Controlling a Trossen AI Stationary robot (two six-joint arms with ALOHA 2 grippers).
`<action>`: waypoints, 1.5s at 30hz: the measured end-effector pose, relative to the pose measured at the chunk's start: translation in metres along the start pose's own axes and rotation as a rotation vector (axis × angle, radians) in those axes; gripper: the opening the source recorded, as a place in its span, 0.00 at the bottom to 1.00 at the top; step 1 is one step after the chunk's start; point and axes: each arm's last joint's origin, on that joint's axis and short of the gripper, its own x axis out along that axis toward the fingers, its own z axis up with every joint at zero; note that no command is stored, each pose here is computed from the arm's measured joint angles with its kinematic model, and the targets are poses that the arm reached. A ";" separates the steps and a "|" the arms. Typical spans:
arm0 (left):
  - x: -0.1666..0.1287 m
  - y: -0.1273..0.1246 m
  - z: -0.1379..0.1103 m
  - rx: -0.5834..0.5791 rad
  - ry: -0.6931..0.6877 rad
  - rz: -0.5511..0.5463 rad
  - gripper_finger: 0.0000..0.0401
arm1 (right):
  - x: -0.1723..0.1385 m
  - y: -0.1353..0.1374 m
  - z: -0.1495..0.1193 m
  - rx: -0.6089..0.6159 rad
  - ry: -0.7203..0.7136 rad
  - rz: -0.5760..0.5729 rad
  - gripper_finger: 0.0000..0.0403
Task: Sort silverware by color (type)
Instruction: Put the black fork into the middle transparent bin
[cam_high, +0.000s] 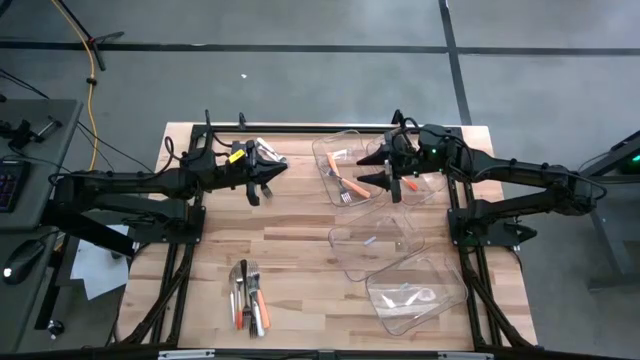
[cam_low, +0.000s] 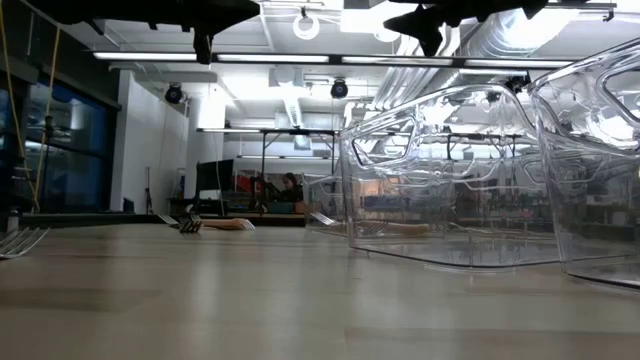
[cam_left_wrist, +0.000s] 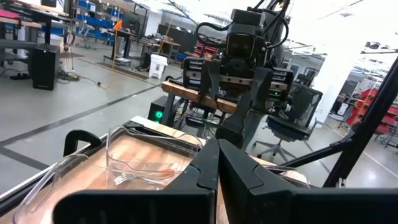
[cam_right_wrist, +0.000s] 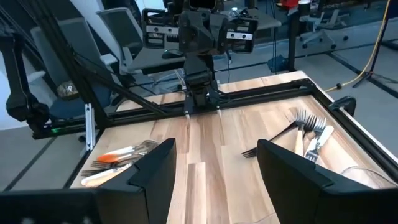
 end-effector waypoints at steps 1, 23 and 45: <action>0.000 0.000 0.000 0.000 0.000 0.000 0.00 | 0.000 0.000 0.000 0.004 0.000 0.000 0.52; 0.000 -0.002 0.008 0.078 -0.079 -0.015 0.00 | -0.005 -0.005 -0.065 0.181 -0.097 0.027 0.52; 0.000 -0.002 0.007 0.078 -0.074 -0.012 0.00 | -0.006 -0.003 -0.051 0.051 -0.187 0.039 0.23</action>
